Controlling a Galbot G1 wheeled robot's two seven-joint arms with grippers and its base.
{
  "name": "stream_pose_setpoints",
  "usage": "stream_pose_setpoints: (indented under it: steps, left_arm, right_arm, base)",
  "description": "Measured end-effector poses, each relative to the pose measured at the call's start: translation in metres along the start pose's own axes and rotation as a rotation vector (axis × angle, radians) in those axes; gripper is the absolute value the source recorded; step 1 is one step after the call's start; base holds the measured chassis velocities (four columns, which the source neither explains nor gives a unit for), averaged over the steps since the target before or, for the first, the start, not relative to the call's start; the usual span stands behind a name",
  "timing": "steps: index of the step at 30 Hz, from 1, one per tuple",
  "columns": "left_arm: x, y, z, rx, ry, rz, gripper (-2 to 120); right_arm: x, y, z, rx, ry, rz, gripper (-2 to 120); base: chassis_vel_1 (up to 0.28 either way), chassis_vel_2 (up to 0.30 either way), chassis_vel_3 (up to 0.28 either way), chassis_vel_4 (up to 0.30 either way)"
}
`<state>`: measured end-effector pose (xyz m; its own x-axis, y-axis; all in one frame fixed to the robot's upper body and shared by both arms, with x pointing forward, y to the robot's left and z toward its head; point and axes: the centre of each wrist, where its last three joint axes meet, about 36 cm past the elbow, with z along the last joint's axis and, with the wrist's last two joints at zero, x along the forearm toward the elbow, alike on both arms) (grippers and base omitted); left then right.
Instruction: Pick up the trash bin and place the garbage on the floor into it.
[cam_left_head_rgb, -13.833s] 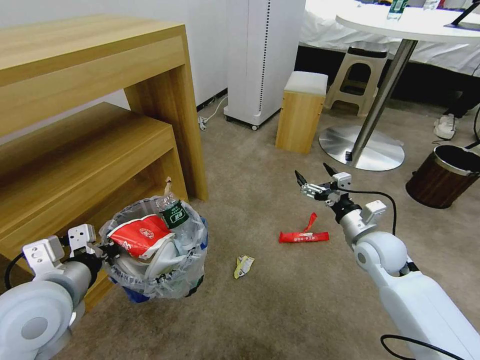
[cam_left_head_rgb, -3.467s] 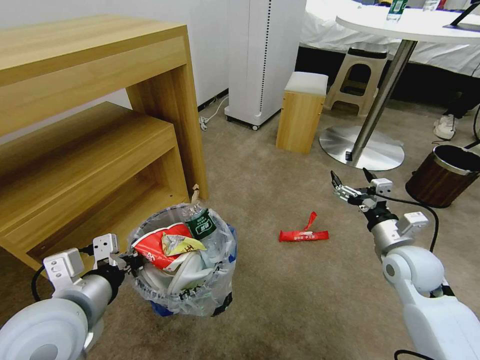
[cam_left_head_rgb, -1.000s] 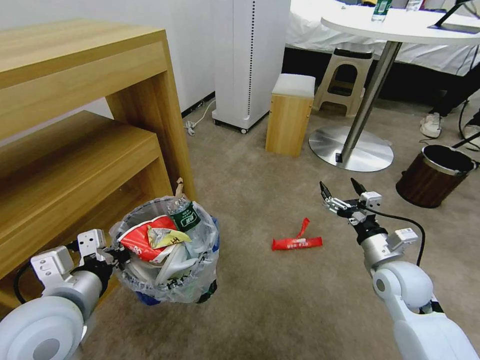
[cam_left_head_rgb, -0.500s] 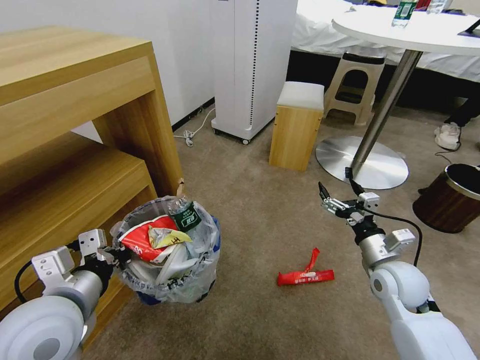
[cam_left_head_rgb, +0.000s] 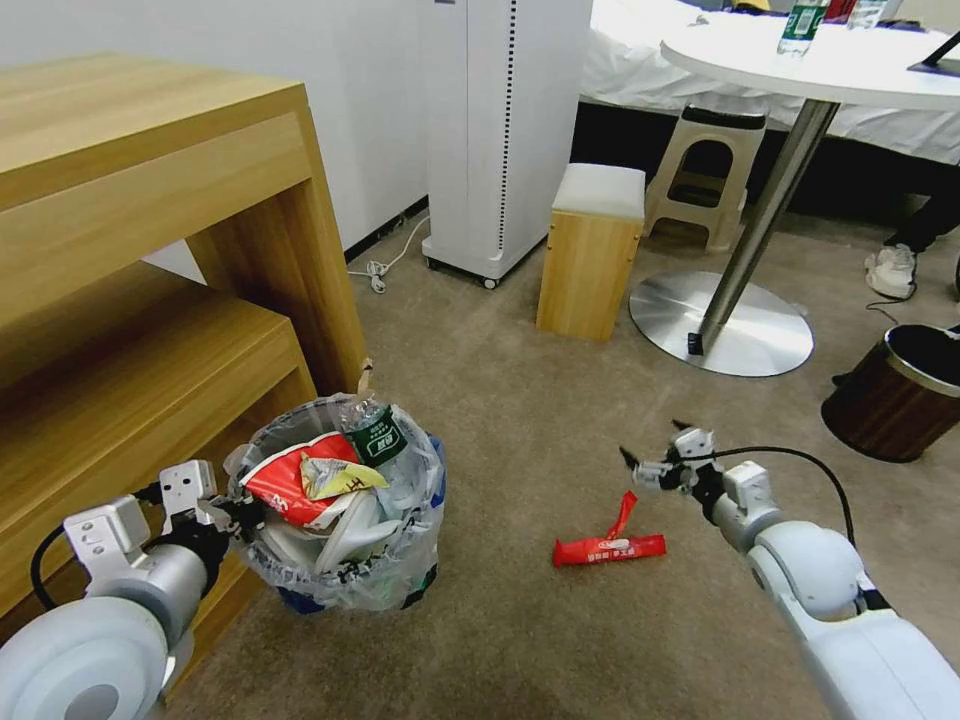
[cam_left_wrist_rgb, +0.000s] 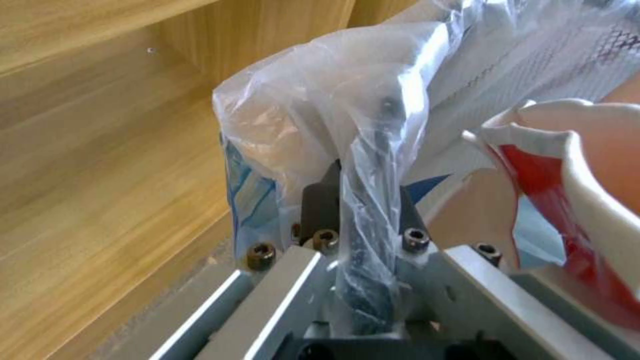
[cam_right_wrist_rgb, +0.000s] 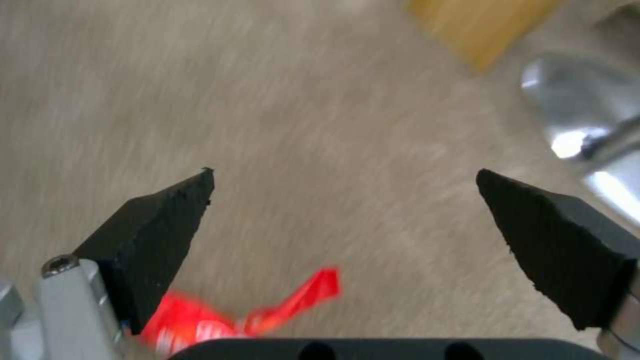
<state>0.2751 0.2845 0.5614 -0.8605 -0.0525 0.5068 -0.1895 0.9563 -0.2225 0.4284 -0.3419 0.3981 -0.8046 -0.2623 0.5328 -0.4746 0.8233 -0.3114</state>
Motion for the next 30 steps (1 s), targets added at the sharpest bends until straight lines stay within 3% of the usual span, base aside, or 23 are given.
stream_pose_setpoints:
  steps: [1, 2, 4, 5, 6, 9, 13, 16, 21, 26, 30]
  left_arm:
    - [0.000, 0.000, 0.000, 0.000, 0.000, 0.000, 1]
    - [0.001, 0.000, 0.001, -0.001, 0.001, 0.001, 1]
    - [0.001, 0.000, 0.002, -0.002, 0.001, 0.001, 1]
    - [0.003, -0.001, 0.003, -0.003, 0.002, 0.001, 1]
    - [0.003, -0.001, 0.003, -0.003, 0.002, 0.001, 1]
    - [0.005, -0.003, 0.006, -0.004, 0.008, 0.006, 1]
    - [0.005, -0.004, 0.009, -0.005, 0.012, 0.006, 1]
    - [0.005, -0.004, 0.010, -0.007, 0.012, 0.004, 1]
    - [0.005, -0.005, 0.012, -0.003, 0.015, 0.005, 1]
    - [0.002, -0.006, 0.016, 0.001, 0.019, 0.002, 1]
    - [0.000, -0.006, 0.017, 0.006, 0.020, 0.002, 1]
  right_arm:
    - [0.000, 0.000, 0.000, 0.000, 0.000, 0.000, 100]
    - [-0.009, -0.005, 0.004, 0.030, 0.032, -0.088, 100]
    - [-0.013, -0.008, 0.004, 0.039, 0.042, -0.125, 100]
    - [-0.022, -0.014, 0.008, 0.065, 0.069, -0.217, 100]
    - [-0.022, -0.014, 0.008, 0.065, 0.069, -0.217, 100]
    - [-0.042, -0.031, 0.019, 0.143, 0.099, -0.366, 100]
    - [-0.050, -0.035, 0.024, 0.155, 0.109, -0.400, 100]
    - [-0.061, -0.048, 0.034, 0.210, 0.094, -0.531, 100]
    - [-0.070, -0.059, 0.039, 0.268, 0.096, -0.624, 100]
    - [-0.090, -0.081, 0.042, 0.331, 0.026, -0.819, 100]
    - [-0.099, -0.093, 0.033, 0.382, 0.036, -0.837, 100]
  base:
    - [0.000, 0.000, 0.000, 0.000]
    - [0.000, 0.000, 0.000, 0.000]
    - [0.000, 0.000, 0.000, 0.000]
    - [0.000, 0.000, 0.000, 0.000]
    - [0.000, 0.000, 0.000, 0.000]
    - [0.000, 0.000, 0.000, 0.000]
    - [0.000, 0.000, 0.000, 0.000]
    - [0.000, 0.000, 0.000, 0.000]
    - [0.000, 0.000, 0.000, 0.000]
    - [0.000, 0.000, 0.000, 0.000]
    - [0.000, 0.000, 0.000, 0.000]
